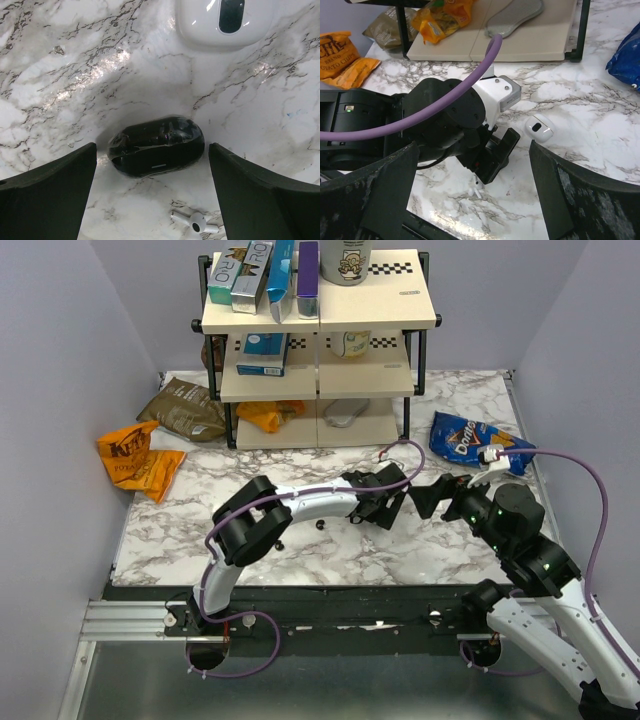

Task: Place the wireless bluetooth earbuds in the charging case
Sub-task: Pick up the charging case at the center of the board.

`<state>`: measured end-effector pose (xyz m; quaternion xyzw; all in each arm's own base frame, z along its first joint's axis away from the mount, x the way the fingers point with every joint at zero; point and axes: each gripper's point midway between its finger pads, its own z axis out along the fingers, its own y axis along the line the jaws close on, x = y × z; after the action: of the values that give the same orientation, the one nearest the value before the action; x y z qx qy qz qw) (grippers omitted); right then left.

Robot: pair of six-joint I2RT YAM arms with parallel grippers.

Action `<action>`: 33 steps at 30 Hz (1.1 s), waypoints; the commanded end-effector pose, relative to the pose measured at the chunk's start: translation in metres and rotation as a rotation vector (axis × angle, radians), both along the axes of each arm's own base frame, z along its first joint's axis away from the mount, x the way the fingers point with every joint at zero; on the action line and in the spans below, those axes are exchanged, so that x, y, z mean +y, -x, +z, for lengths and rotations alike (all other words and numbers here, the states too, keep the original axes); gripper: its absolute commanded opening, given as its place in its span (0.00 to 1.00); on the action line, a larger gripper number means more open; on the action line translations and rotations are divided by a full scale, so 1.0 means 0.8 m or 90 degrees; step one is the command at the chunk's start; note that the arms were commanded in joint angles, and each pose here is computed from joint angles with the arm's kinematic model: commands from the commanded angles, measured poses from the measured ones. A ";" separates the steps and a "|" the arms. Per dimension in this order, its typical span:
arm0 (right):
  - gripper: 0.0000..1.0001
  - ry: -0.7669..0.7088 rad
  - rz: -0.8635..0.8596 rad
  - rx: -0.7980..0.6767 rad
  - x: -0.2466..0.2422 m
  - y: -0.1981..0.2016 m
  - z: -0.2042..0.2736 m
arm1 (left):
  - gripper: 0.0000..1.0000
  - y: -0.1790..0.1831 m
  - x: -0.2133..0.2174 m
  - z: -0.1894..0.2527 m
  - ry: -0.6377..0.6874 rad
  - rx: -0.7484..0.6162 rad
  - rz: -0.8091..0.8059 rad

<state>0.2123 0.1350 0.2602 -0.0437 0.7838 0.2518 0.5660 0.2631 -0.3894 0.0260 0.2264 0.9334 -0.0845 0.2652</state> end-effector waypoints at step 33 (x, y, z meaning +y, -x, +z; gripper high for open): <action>1.00 -0.003 0.018 0.001 -0.002 0.014 0.002 | 0.85 0.005 0.017 -0.029 -0.054 0.018 0.155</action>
<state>0.2077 0.1326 0.2630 -0.0442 0.7799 0.2552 0.5698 0.2663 -0.3888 0.0237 0.1194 0.9542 -0.0522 0.2693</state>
